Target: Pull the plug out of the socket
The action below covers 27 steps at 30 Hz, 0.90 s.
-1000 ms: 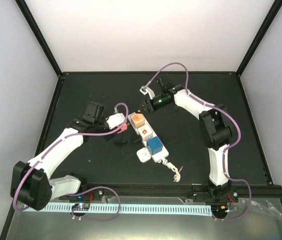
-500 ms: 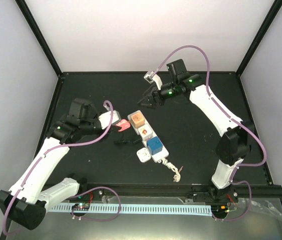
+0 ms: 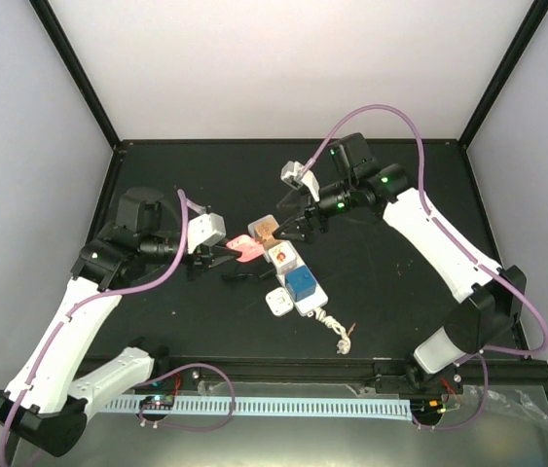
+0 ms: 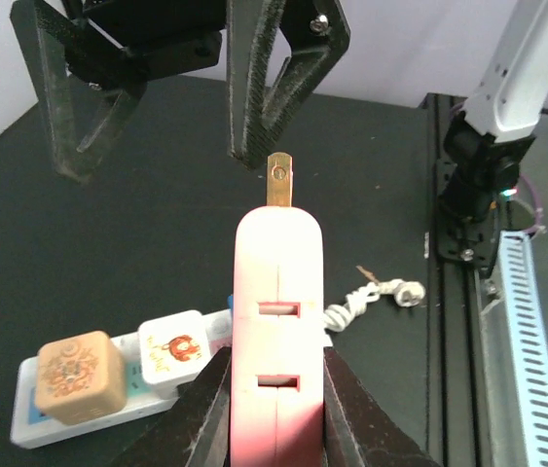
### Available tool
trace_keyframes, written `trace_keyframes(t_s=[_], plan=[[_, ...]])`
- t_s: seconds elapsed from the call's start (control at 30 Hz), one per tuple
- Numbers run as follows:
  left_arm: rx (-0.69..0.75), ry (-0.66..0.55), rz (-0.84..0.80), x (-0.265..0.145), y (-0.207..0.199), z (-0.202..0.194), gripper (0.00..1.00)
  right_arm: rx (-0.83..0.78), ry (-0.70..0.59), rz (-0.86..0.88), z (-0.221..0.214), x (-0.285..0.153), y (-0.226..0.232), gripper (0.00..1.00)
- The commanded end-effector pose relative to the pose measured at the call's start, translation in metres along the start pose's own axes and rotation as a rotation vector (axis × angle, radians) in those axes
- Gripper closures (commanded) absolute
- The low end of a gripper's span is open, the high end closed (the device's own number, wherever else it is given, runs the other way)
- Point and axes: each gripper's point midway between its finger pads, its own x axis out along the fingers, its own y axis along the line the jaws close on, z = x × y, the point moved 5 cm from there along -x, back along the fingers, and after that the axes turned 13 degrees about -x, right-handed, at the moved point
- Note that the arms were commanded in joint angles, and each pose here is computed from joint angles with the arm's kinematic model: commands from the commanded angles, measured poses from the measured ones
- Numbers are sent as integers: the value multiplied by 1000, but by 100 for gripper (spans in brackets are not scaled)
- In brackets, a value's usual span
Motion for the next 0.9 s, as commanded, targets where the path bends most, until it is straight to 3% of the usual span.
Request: trace_keyframes(t_s=[0.0, 0.87], plan=[[-6, -55, -100, -7, -16, 15, 89, -49, -41, 46, 15, 1, 24, 0], [-28, -52, -115, -4, -15, 10, 89, -212, -57, 134, 47, -6, 82, 0]])
